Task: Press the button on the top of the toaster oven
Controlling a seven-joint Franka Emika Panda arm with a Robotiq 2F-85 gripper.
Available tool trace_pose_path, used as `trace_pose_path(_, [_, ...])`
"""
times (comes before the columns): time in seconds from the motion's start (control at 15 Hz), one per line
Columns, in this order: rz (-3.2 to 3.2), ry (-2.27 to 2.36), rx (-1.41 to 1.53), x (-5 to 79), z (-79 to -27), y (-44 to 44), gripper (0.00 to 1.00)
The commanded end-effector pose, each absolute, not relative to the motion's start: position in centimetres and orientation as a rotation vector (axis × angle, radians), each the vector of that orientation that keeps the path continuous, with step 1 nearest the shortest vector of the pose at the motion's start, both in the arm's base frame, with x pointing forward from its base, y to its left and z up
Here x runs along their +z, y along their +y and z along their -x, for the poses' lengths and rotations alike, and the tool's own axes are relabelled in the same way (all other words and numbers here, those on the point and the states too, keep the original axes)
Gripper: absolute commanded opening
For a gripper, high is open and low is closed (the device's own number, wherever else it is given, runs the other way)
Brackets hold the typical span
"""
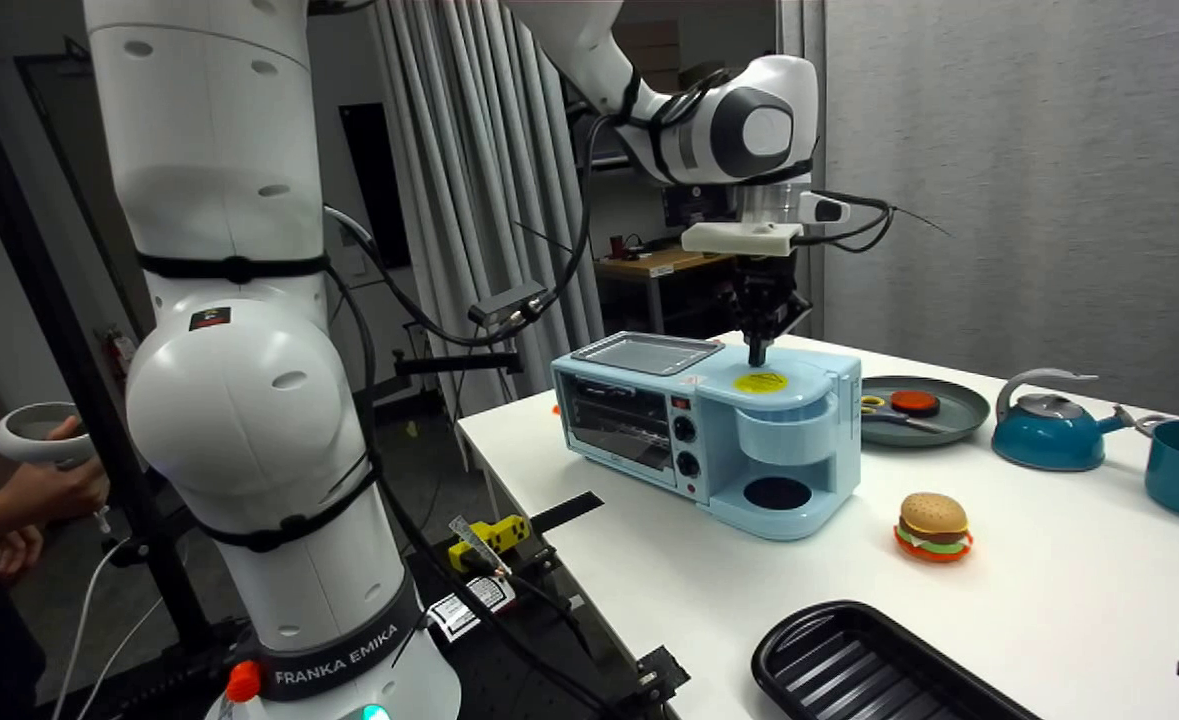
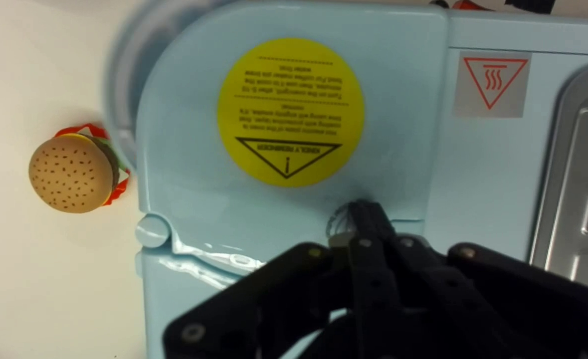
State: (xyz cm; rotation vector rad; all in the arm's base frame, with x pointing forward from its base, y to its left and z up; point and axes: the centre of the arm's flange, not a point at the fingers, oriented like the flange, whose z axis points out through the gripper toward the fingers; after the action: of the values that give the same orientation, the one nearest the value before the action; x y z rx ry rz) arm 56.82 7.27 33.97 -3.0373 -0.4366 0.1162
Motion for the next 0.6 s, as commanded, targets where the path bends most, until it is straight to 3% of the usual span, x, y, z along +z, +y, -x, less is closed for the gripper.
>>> trace_pose_path(0.0, [2.984, -0.446, 0.178, 28.4, -55.4, 6.3, 0.00])
trace_pose_path(0.53, [3.001, -0.474, 0.189, 30.5, -54.9, 7.6, 0.00])
